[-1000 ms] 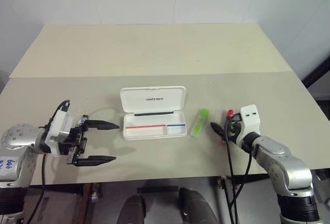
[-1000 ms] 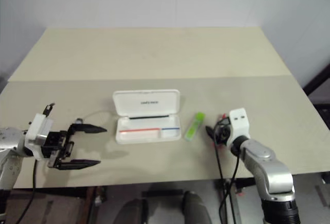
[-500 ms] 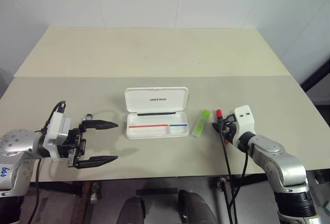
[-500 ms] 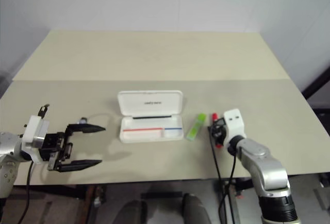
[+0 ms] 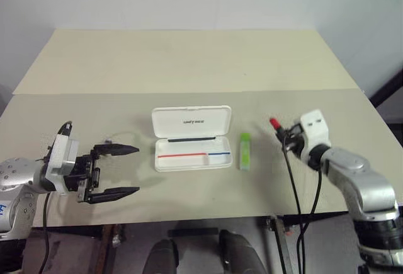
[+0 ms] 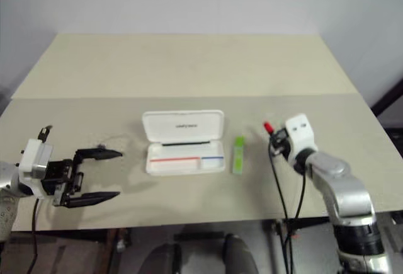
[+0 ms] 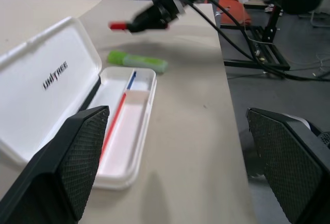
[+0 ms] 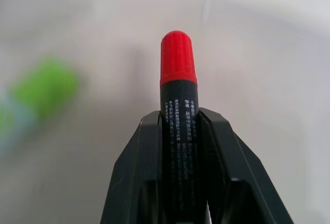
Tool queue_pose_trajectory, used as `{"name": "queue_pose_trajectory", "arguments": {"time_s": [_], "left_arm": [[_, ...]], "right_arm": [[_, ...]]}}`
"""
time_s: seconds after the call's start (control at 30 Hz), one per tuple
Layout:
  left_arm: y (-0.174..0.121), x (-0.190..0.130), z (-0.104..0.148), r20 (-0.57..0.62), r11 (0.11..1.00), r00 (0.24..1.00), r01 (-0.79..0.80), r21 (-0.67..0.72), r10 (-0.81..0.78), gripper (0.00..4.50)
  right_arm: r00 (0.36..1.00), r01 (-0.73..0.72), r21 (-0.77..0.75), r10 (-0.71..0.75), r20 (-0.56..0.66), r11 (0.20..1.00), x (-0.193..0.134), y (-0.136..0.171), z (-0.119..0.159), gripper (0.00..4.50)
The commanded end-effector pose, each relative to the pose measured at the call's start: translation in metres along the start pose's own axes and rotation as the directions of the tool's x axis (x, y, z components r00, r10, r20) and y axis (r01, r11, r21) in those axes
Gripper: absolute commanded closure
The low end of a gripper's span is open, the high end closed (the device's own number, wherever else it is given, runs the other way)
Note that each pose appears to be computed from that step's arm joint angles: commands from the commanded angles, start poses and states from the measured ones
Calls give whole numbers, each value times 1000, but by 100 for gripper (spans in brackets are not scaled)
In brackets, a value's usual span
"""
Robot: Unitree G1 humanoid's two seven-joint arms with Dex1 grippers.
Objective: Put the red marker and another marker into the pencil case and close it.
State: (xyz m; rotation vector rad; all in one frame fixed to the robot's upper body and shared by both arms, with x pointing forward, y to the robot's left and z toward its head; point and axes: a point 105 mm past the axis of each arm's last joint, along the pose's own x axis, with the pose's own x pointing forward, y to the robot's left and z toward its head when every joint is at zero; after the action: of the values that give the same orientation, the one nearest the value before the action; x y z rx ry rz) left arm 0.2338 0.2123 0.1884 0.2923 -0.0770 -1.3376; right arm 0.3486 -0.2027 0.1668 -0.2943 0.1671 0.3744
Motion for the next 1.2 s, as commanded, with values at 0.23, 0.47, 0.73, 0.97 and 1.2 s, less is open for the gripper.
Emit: {"name": "queue_pose_trajectory", "arguments": {"time_s": [0.23, 0.47, 0.73, 0.97, 1.2], "left_arm": [[2, -7, 4, 4, 999, 1000, -27, 33, 27, 0], [8, -23, 0, 24, 990, 993, -117, 79, 115, 0], [7, -40, -4, 14, 981, 985, -172, 95, 171, 0], [-3, -40, -4, 27, 980, 982, -187, 70, 185, 0], [-8, -51, -6, 18, 977, 978, -209, 35, 208, 0]], "right_arm": [[818, -529, -243, 565, 107, 813, -29, 90, 76, 388], [647, -691, -422, 763, 3, 587, -31, 146, 75, 388], [648, -593, -637, 762, -14, 493, 11, 187, 84, 388], [628, -555, -712, 778, -19, 431, 25, 207, 83, 388], [639, -507, -759, 769, -13, 408, 46, 219, 86, 388]]}}
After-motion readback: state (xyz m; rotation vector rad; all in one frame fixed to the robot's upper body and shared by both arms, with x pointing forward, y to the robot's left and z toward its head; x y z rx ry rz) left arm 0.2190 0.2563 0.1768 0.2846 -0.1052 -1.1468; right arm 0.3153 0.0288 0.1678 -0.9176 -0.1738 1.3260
